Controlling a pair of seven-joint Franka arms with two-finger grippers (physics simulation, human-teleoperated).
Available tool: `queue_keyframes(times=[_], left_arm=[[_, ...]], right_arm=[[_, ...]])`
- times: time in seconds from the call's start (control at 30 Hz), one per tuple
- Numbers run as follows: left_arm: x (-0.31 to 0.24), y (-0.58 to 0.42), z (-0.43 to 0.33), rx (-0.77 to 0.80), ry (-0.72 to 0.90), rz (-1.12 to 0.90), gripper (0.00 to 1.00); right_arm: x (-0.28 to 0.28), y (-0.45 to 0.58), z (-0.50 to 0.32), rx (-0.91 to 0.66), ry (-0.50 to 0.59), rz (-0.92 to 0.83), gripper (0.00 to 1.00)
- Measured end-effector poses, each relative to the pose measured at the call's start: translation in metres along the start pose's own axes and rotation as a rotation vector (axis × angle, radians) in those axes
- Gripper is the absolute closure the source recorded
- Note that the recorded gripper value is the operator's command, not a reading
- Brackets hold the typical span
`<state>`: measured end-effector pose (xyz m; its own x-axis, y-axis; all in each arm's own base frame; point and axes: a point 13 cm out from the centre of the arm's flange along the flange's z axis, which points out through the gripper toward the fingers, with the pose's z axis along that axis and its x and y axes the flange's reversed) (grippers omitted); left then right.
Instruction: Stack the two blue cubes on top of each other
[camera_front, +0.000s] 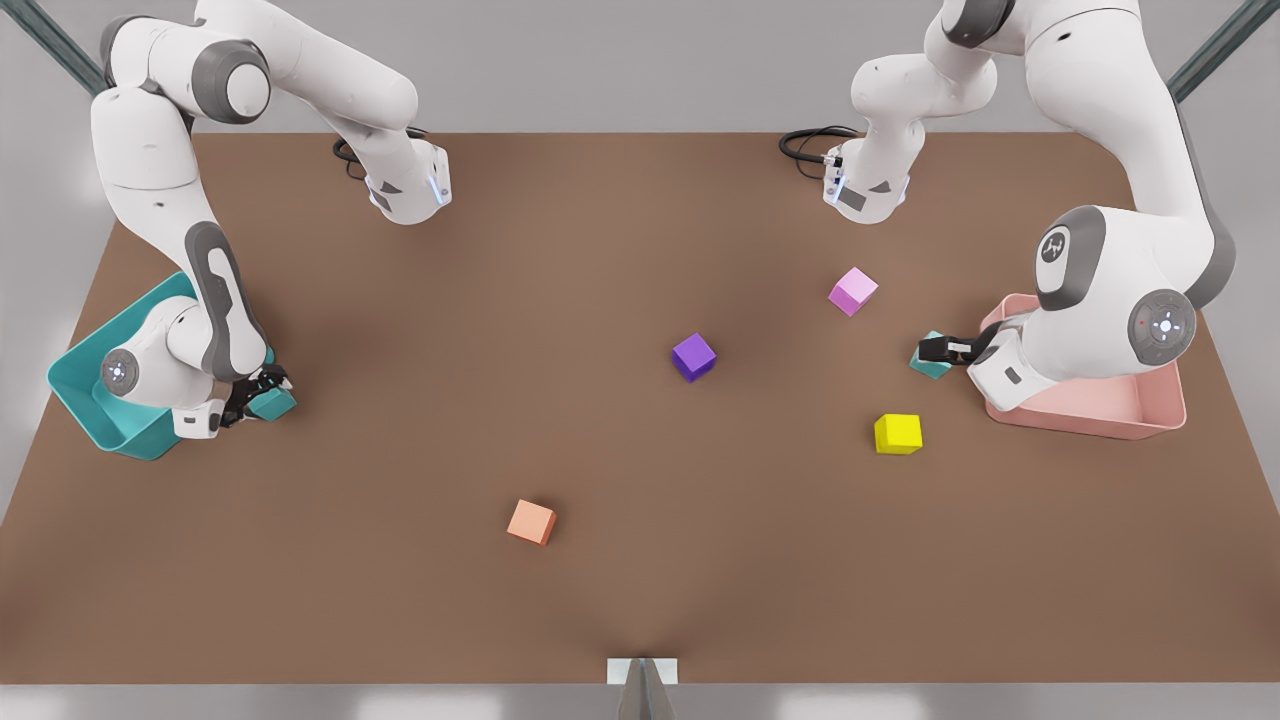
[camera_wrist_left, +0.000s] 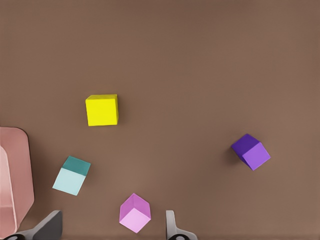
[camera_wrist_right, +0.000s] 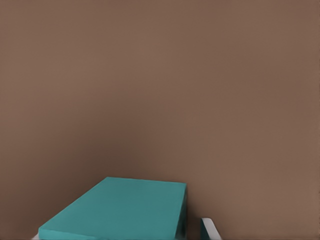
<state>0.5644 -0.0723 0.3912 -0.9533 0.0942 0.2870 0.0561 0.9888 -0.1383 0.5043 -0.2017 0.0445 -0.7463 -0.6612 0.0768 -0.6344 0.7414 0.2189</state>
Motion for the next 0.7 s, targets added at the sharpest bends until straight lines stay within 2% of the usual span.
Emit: queue_keyframes(times=[0.1, 0.13, 0.37, 0.53, 0.63, 0.7], left_arm=[[0.0, 0.0, 0.0, 0.0, 0.0, 0.0, 0.0], [0.0, 0.0, 0.0, 0.0, 0.0, 0.0, 0.0], [0.0, 0.001, 0.0, -0.003, 0.0, -0.001, 0.0], [0.008, 0.024, 0.035, -0.012, 0.059, -0.045, 0.0], [0.056, 0.073, 0.118, -0.033, 0.148, -0.107, 0.0], [0.077, 0.107, 0.168, -0.021, 0.154, -0.124, 0.0]], right_arm=[[0.0, 0.0, 0.0, 0.001, -0.001, 0.0, 0.22], [0.0, 0.0, -0.001, 0.001, -0.001, 0.0, 0.25], [-0.005, 0.001, -0.013, 0.012, -0.006, -0.008, 0.26], [-0.042, 0.023, -0.03, 0.024, -0.002, -0.073, 0.26], [-0.099, 0.06, -0.056, 0.053, -0.007, -0.177, 0.25], [-0.169, 0.108, -0.07, 0.079, -0.014, -0.289, 0.25]])
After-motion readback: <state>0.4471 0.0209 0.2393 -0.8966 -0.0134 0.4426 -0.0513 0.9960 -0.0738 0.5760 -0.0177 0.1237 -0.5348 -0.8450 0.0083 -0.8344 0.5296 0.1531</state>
